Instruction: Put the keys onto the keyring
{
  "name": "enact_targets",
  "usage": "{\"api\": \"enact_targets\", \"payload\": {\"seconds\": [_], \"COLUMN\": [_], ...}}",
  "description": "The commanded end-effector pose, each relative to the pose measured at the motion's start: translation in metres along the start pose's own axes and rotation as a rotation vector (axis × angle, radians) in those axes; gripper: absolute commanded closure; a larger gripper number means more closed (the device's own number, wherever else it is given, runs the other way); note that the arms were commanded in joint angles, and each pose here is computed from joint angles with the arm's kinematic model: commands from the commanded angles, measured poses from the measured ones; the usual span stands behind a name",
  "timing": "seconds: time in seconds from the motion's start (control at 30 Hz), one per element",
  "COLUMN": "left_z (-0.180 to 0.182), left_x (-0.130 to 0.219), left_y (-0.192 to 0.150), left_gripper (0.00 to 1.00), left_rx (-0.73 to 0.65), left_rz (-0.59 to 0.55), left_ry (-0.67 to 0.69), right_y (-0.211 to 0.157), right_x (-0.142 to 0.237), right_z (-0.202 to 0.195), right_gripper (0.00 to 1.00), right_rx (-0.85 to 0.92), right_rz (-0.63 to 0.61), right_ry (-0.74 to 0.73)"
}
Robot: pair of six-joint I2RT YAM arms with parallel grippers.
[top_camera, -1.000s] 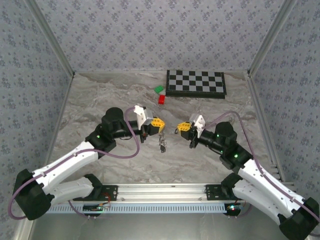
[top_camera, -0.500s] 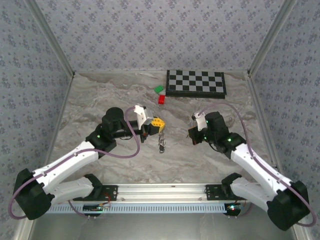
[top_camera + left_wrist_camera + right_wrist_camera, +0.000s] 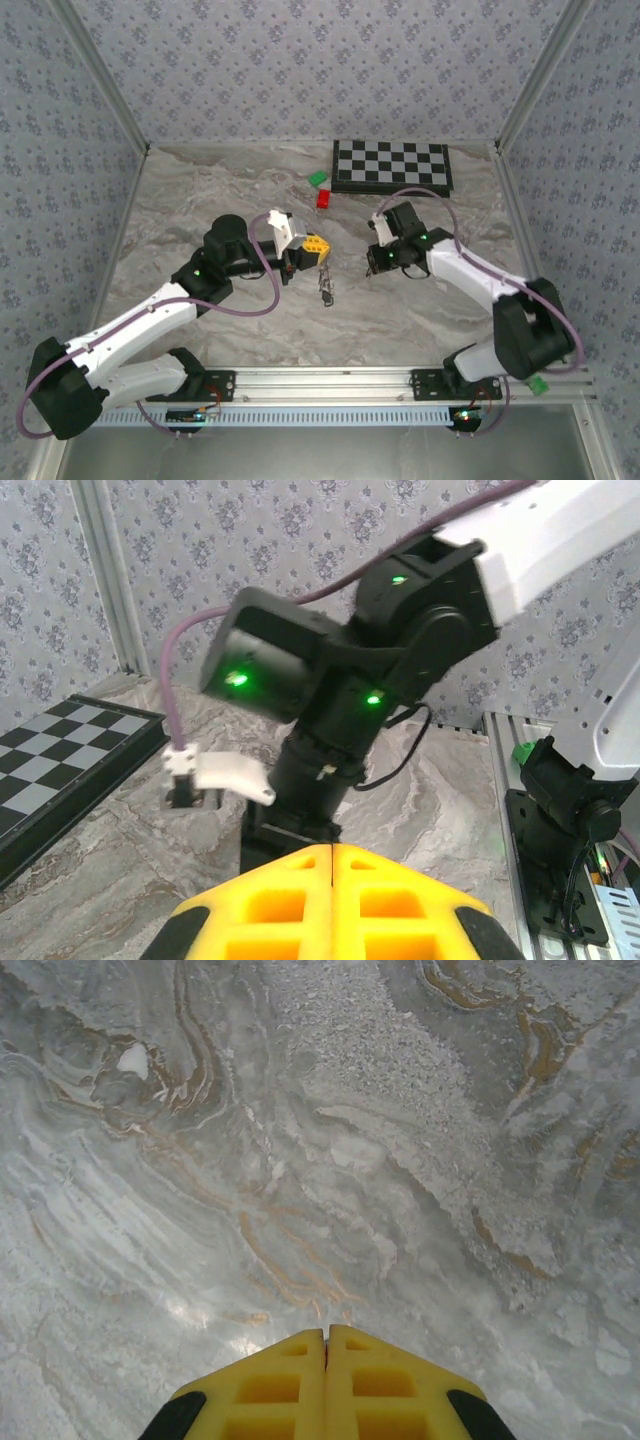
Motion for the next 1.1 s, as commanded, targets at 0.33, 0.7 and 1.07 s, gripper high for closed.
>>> {"api": "enact_targets", "payload": {"seconds": [0.33,0.7,1.07], "left_z": [0.003,0.005,0.006], "left_x": [0.005,0.005,0.006], "left_y": [0.013,0.010,0.010], "left_gripper": [1.00,1.00,1.00], "left_rx": [-0.037,-0.030,-0.026], "left_rz": [-0.050,-0.047,-0.052], "left_ry": [0.023,0.028,0.029], "right_y": [0.016,0.021,0.017], "right_x": [-0.056,-0.090,-0.091], "right_z": [0.010,0.015,0.021], "right_gripper": [1.00,1.00,0.81], "right_rx": [0.018,0.017,0.008], "right_rz": [0.215,0.262,0.198], "right_ry": [-0.079,-0.137,-0.127]}}
Point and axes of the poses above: each hand's point on the last joint's axis, 136 mm out from that joint toward the fingers, its own x axis back along the fingers, its own z axis along the line the jaws close on, y = z × x, the point moved 5 cm from there along x, back along the fingers, and after that the axes turned 9 degrees about -x, right-handed, at the moved point
